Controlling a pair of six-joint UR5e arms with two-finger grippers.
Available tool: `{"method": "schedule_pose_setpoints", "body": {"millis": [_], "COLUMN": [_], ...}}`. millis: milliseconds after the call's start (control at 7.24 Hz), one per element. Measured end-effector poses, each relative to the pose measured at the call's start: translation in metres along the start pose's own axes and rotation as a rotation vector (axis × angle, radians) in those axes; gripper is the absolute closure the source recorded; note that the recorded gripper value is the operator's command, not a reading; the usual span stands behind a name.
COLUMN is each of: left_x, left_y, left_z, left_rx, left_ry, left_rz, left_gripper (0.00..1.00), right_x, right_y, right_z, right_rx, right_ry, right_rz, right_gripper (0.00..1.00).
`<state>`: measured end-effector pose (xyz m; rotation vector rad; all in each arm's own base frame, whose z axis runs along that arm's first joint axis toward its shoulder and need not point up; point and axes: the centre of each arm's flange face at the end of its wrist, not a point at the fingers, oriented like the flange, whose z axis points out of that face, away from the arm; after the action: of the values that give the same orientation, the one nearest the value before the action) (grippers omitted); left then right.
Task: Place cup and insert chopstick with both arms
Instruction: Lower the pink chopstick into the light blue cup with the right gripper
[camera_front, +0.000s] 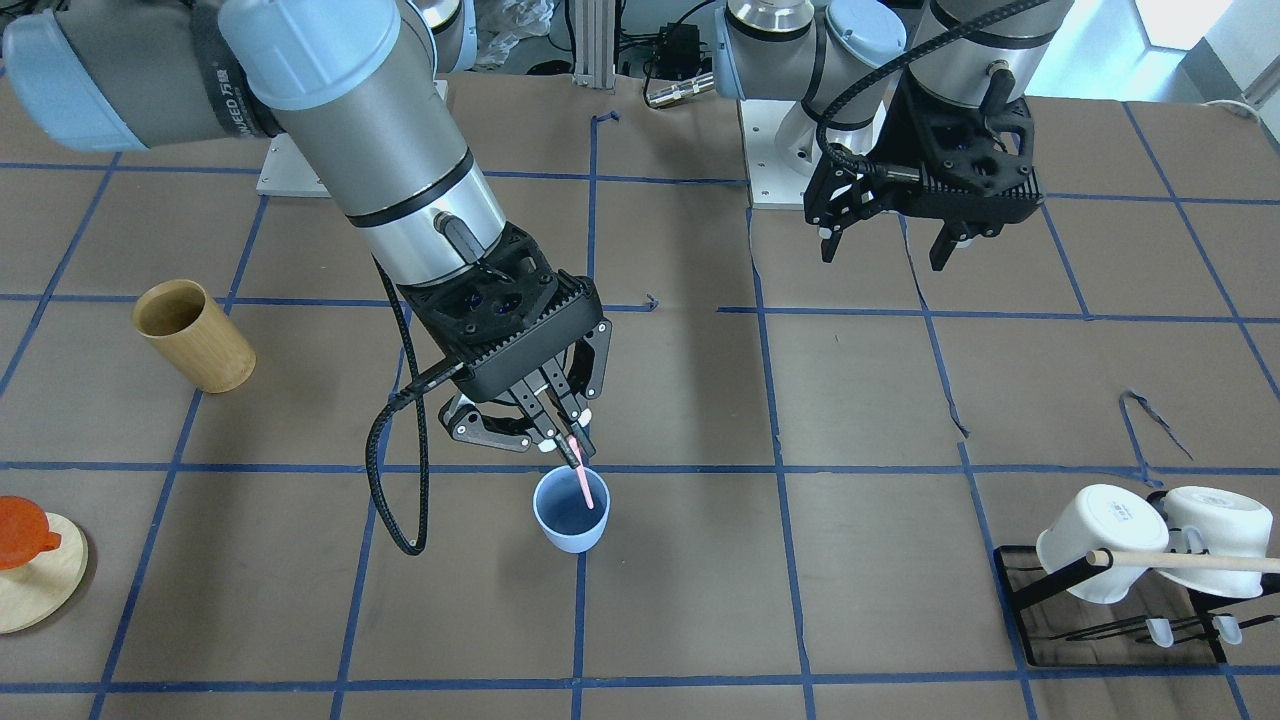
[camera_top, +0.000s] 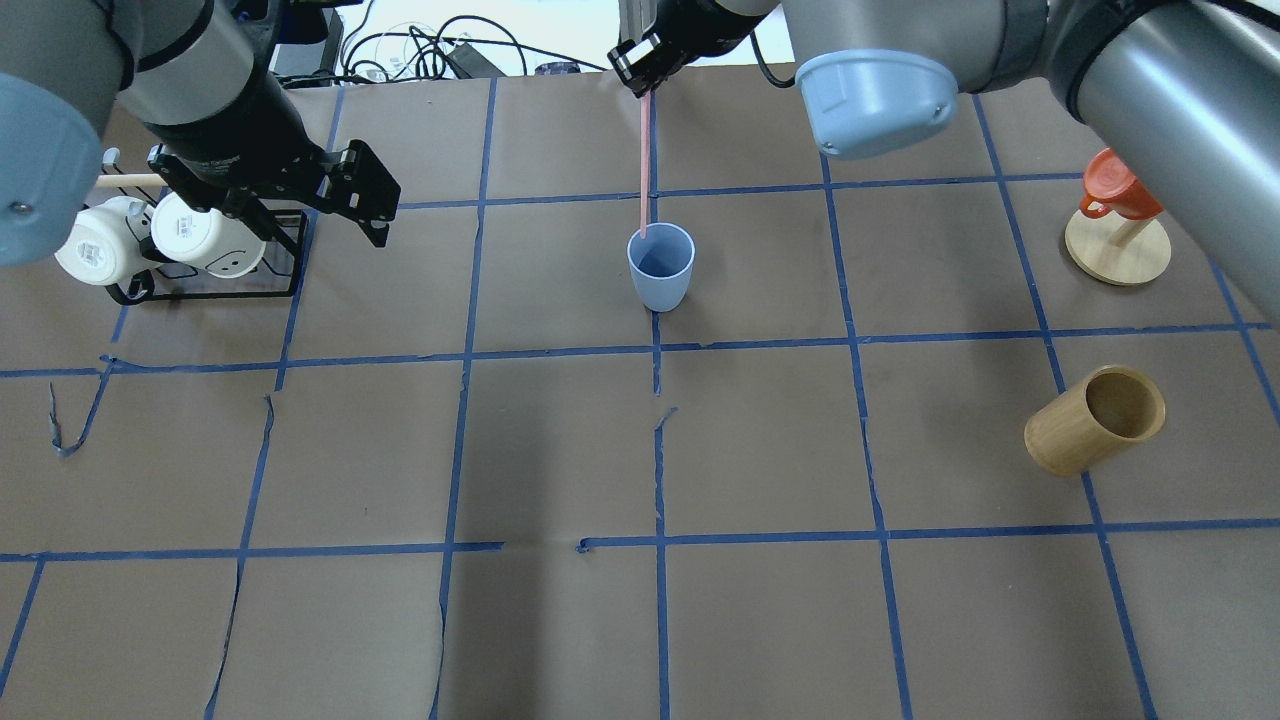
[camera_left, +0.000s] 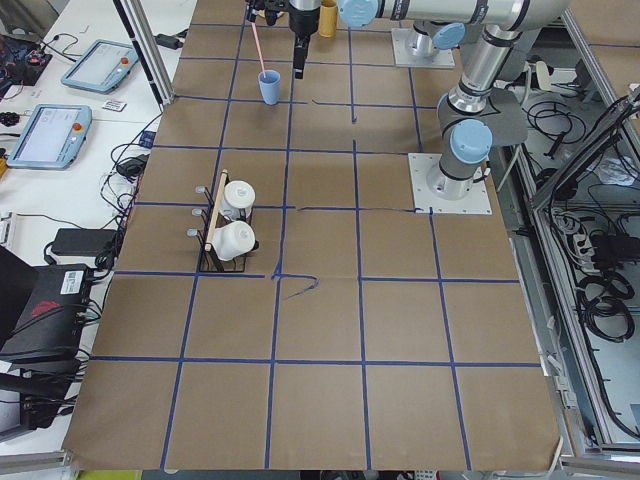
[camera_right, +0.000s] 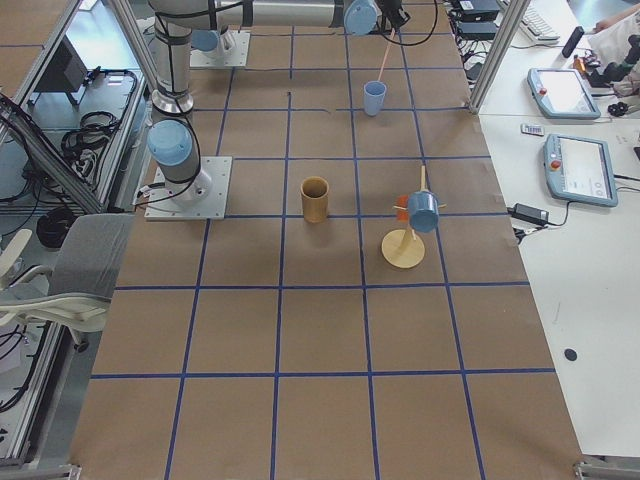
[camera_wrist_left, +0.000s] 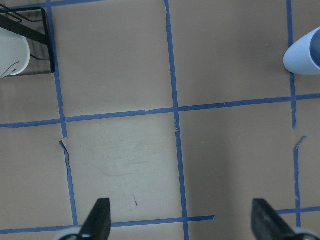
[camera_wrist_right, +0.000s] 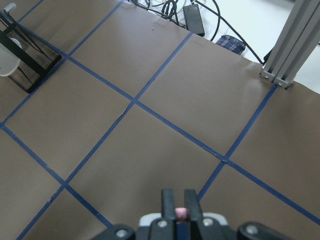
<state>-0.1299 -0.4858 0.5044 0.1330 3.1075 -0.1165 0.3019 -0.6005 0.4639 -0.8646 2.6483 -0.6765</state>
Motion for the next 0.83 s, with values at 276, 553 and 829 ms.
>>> {"method": "schedule_pose_setpoints", "body": {"millis": [276, 553, 829], "left_x": [0.0, 0.0, 0.0], "left_y": [0.0, 0.0, 0.0], "left_z": [0.0, 0.0, 0.001], "left_rx": [0.0, 0.0, -0.001], "left_ry": [0.0, -0.001, -0.001], "left_rz": [0.0, 0.0, 0.0], "left_gripper": [0.0, 0.0, 0.0], "right_x": [0.001, 0.002, 0.003], "right_y": [0.017, 0.024, 0.033], "right_z": [0.018, 0.027, 0.036], "right_rx": [-0.008, -0.009, -0.029], "right_ry": [0.006, 0.013, 0.02], "right_rz": [0.0, -0.001, 0.009], "right_gripper": [0.87, 0.8, 0.7]}}
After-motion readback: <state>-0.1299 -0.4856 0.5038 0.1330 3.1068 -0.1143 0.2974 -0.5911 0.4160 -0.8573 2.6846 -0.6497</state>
